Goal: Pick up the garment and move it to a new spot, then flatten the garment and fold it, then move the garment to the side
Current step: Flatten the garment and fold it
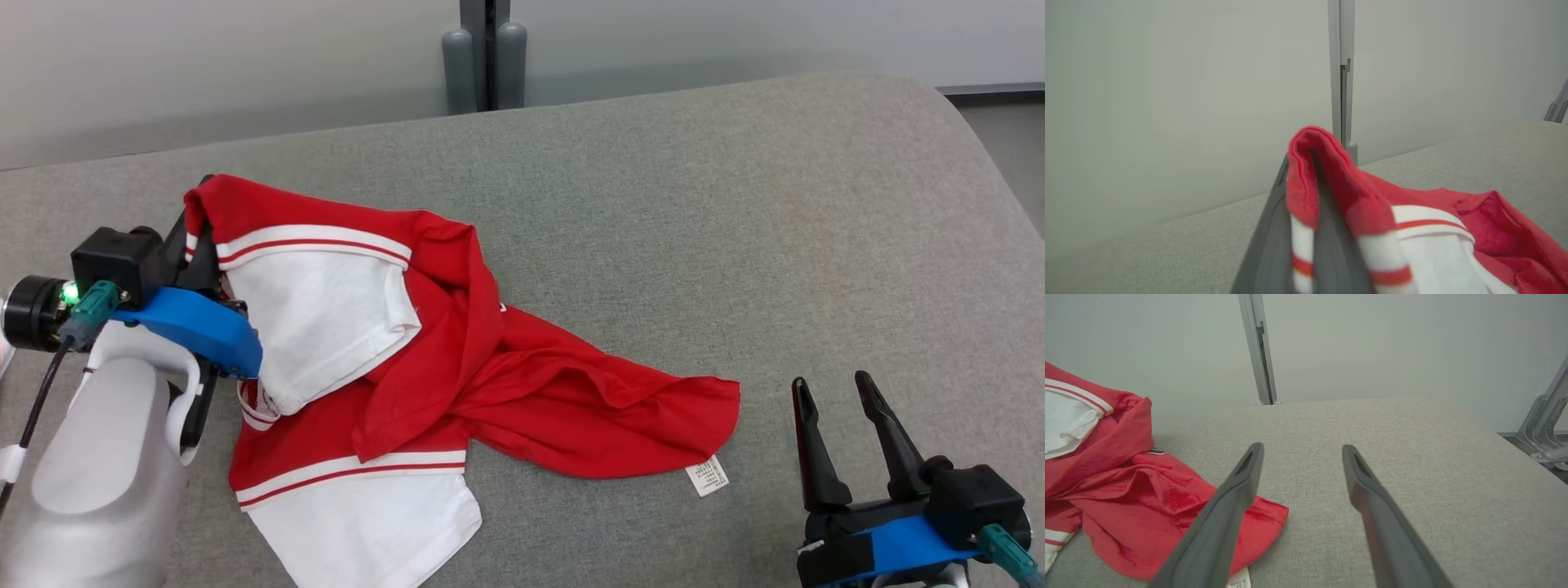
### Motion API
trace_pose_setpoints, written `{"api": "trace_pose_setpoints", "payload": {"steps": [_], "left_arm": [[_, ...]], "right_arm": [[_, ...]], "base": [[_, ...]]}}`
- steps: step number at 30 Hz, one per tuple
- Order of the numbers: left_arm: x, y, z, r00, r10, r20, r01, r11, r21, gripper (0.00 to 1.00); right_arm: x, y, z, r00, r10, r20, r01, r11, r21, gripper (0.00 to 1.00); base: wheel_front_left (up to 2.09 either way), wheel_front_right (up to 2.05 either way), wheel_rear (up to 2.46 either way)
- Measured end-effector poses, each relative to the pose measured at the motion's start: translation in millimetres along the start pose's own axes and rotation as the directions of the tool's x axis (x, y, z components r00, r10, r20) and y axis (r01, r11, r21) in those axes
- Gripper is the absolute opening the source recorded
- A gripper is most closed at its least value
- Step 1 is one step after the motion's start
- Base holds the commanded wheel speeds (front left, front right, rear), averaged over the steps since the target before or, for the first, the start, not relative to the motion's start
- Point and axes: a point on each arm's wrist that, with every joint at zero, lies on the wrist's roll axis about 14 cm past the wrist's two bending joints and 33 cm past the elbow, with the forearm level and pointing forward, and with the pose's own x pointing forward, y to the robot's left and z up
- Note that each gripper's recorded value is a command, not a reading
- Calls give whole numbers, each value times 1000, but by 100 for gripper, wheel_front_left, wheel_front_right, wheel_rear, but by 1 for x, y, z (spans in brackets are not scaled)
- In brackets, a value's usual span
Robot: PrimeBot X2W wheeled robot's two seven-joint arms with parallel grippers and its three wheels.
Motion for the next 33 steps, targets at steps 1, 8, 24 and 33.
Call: {"api": "trace_pose_setpoints", "payload": {"steps": [1,8,24,33], "left_arm": [[1,2,-6,1000,8,-17,-8,1000,-9,100],[-7,14,-30,995,56,-81,-60,997,-40,100],[-103,29,17,957,262,126,-244,960,-139,100],[-160,15,16,927,343,149,-322,934,-153,100]], "right_arm": [[0,-1,-1,1000,-4,-4,4,1000,1,100],[1,-3,-4,1000,-10,-12,10,1000,2,100],[8,33,9,994,101,36,-101,995,20,100],[6,50,11,987,153,42,-154,988,23,100]], "base": [[0,0,0],[0,0,0],[0,0,0],[0,0,0]]}}
